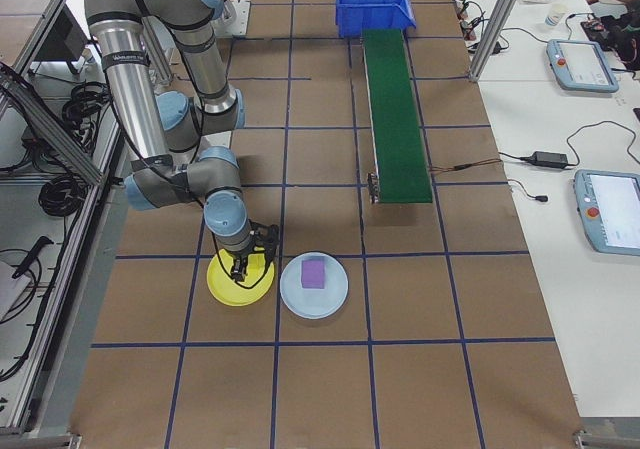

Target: Move block left to right into plate

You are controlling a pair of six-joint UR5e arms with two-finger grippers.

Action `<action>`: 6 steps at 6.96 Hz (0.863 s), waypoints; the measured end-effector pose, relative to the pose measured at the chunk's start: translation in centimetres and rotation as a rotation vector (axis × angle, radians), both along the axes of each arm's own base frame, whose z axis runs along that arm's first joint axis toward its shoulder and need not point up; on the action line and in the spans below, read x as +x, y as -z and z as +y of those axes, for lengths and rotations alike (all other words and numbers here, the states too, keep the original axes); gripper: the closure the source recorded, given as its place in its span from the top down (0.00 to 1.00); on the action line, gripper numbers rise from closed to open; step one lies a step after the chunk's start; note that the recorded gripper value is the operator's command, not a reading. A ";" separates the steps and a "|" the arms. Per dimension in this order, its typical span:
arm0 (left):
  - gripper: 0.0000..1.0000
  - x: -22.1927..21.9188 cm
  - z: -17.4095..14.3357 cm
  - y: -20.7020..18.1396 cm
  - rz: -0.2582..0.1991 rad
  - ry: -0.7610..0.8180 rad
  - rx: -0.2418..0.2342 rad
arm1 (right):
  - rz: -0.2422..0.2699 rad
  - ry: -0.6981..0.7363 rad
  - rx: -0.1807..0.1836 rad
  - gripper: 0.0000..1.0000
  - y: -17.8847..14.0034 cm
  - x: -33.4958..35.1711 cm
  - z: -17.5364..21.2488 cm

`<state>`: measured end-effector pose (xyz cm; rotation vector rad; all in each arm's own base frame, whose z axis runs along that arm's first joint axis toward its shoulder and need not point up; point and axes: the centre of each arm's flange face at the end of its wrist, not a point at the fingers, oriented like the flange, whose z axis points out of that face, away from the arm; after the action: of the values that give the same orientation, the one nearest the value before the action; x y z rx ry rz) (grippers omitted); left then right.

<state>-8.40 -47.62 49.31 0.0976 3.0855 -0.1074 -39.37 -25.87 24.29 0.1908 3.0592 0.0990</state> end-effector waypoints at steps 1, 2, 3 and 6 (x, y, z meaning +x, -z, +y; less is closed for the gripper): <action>1.00 0.0 0.0 0.0 0.000 0.000 0.000 | 0.013 -0.001 0.055 1.00 -0.7 2.4 -3.6; 1.00 0.0 0.0 0.0 0.000 0.000 0.000 | 0.031 -0.026 0.078 1.00 -1.8 6.1 -8.6; 1.00 0.0 0.0 0.0 0.000 0.000 0.000 | 0.045 -0.039 0.074 1.00 -2.9 11.3 -13.8; 1.00 0.0 0.0 0.0 0.000 0.000 0.000 | 0.092 -0.043 0.026 1.00 -7.9 28.9 -24.2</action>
<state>-8.40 -47.62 49.30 0.0977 3.0856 -0.1069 -10.47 -50.12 32.20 0.1344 3.1553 0.1369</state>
